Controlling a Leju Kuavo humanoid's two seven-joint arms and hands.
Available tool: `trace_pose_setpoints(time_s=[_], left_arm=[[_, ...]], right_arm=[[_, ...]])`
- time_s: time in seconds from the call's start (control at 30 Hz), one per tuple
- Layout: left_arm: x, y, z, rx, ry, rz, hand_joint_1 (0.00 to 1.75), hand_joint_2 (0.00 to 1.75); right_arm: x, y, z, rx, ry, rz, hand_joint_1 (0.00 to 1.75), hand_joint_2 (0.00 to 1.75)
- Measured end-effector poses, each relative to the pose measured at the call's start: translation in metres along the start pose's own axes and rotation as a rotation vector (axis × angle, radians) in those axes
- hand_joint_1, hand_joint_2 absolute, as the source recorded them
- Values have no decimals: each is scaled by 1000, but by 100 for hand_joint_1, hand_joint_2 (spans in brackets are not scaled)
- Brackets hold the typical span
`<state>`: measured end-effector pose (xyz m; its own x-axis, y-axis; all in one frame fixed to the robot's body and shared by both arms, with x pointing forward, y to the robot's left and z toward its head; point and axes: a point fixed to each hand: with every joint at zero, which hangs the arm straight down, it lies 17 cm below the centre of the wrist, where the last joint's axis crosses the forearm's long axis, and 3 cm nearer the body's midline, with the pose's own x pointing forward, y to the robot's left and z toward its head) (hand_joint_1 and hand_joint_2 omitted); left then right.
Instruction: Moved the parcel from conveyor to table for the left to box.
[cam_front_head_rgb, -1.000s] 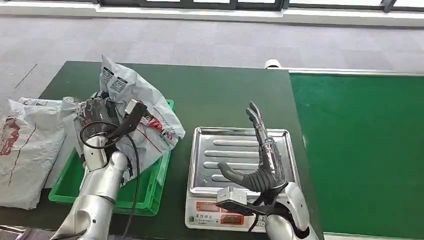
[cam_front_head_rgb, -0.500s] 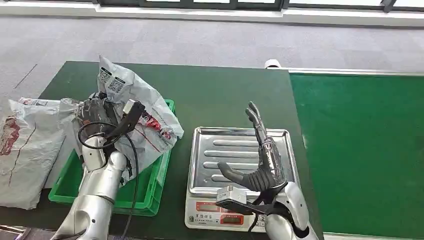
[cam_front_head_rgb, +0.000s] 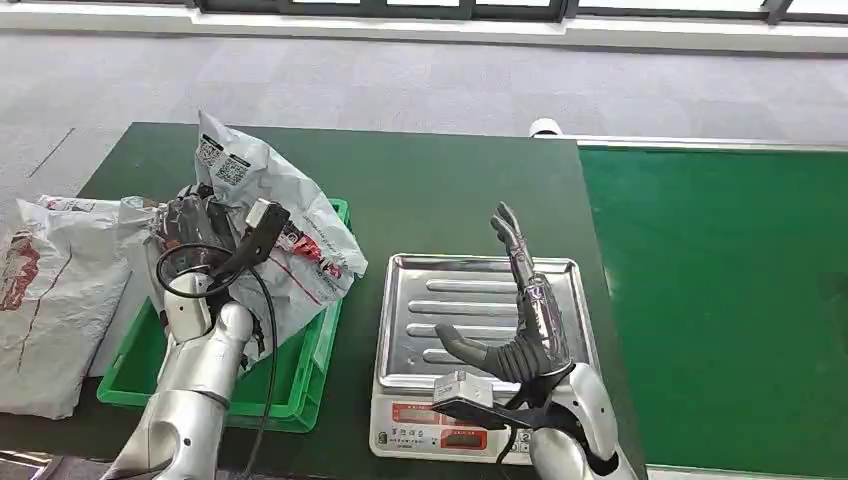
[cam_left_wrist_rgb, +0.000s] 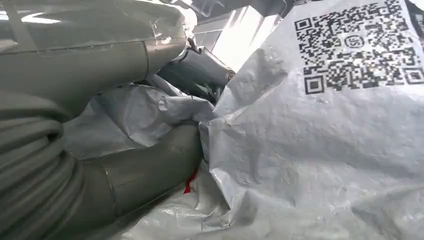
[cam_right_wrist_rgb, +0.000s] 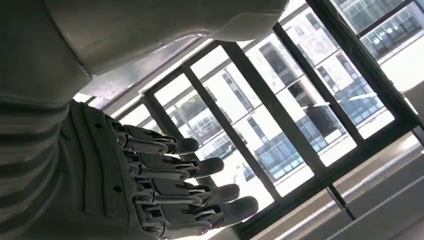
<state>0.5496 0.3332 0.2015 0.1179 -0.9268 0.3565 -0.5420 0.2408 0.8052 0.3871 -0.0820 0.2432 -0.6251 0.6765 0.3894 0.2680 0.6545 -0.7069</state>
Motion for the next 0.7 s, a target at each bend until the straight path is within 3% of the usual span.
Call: trace_pose_setpoints(time_s=[0.1,0.13,0.2,0.23,0.27,0.3,0.33,0.37,0.4,0.43,0.5,0.57,0.7], left_arm=[[0,0,0,0,0,0,175,175],[0,0,0,0,0,0,0,0],[2,-4,2,-17,-6,17,0,0],[13,-17,18,-74,-20,85,0,0],[23,-25,42,-141,-41,219,0,0],[53,-15,65,-147,-141,387,0,0],[71,-3,86,-127,-204,531,0,0],[95,34,93,-6,-258,764,0,0],[97,63,98,125,-241,961,0,0],[81,80,100,227,-149,1121,0,0],[50,79,107,290,72,1366,0,0],[42,79,115,306,149,1474,0,0],[83,105,120,251,-84,1264,0,0]], right_arm=[[0,0,0,0,0,0,0,175],[0,0,0,0,0,0,0,175],[-2,-2,0,-12,10,17,0,175],[-6,-7,1,-36,36,55,0,175],[-11,-12,5,-57,67,90,0,175],[-16,-18,8,-66,82,98,0,175],[-18,-21,12,-66,87,104,0,175],[-24,-25,14,-67,95,114,0,175],[-28,-29,14,-71,99,121,0,175],[-30,-31,15,-74,101,127,0,175],[-37,-32,20,-71,121,134,0,175],[-47,-37,24,-82,145,147,0,175],[-69,-46,32,-101,201,162,0,175]])
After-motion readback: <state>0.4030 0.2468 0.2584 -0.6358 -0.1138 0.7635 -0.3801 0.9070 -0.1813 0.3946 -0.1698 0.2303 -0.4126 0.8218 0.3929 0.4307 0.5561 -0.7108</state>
